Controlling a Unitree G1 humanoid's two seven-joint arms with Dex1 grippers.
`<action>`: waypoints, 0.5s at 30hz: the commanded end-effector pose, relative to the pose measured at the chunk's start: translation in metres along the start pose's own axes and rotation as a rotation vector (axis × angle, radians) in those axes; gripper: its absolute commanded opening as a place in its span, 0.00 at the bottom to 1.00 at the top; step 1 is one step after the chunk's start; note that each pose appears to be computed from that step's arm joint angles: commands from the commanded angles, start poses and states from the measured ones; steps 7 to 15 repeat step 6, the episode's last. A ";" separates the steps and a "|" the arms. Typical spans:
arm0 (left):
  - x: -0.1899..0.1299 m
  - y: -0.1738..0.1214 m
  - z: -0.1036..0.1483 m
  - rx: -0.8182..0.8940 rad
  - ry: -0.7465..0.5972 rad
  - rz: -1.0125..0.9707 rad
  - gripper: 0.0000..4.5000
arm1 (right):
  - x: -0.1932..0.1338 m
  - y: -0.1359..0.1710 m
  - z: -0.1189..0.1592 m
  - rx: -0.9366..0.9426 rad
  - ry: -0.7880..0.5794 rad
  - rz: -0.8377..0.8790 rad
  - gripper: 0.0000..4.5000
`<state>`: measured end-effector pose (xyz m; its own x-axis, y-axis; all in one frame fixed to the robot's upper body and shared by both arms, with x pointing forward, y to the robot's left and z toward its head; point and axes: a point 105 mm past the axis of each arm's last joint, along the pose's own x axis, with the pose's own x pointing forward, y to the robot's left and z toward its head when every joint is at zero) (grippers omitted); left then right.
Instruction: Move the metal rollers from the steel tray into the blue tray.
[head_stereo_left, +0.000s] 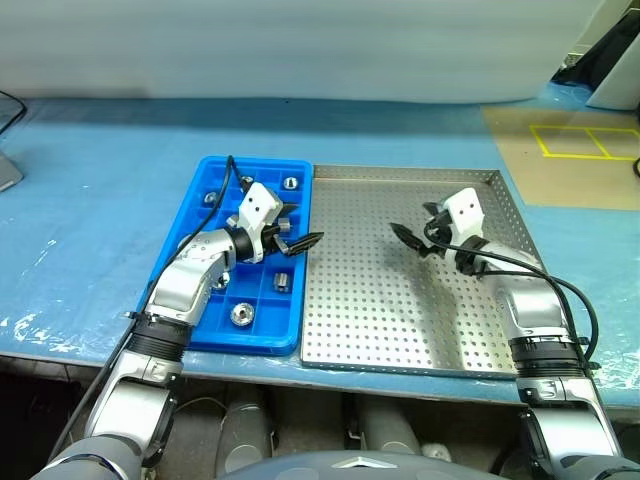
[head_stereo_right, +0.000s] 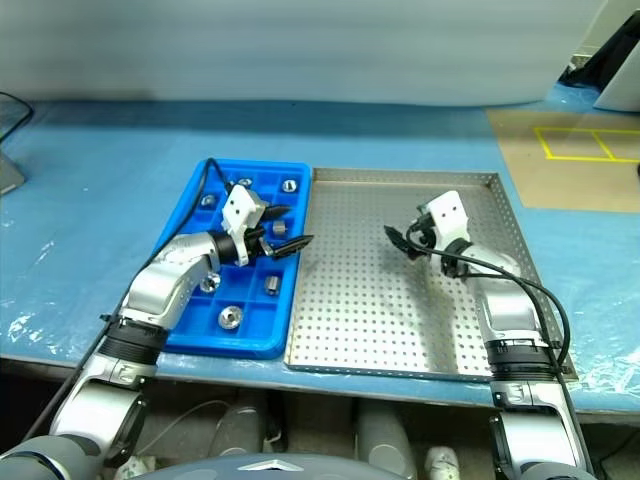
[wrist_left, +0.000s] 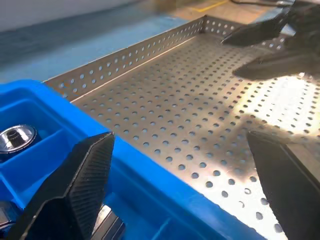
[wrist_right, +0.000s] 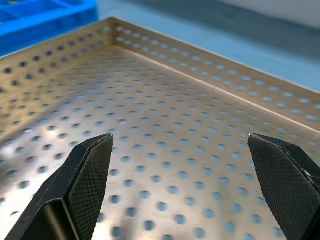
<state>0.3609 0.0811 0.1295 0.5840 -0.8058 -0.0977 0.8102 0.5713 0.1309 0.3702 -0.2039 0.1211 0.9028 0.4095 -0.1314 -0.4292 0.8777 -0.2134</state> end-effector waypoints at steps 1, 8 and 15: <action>0.006 0.002 0.019 0.064 -0.051 -0.020 1.00 | -0.006 -0.013 0.014 -0.017 -0.066 -0.044 0.99; 0.007 0.014 0.020 0.030 -0.066 0.046 1.00 | -0.008 -0.013 0.014 -0.046 -0.075 -0.047 0.99; 0.007 0.014 0.020 0.030 -0.066 0.046 1.00 | -0.008 -0.013 0.014 -0.046 -0.075 -0.047 0.99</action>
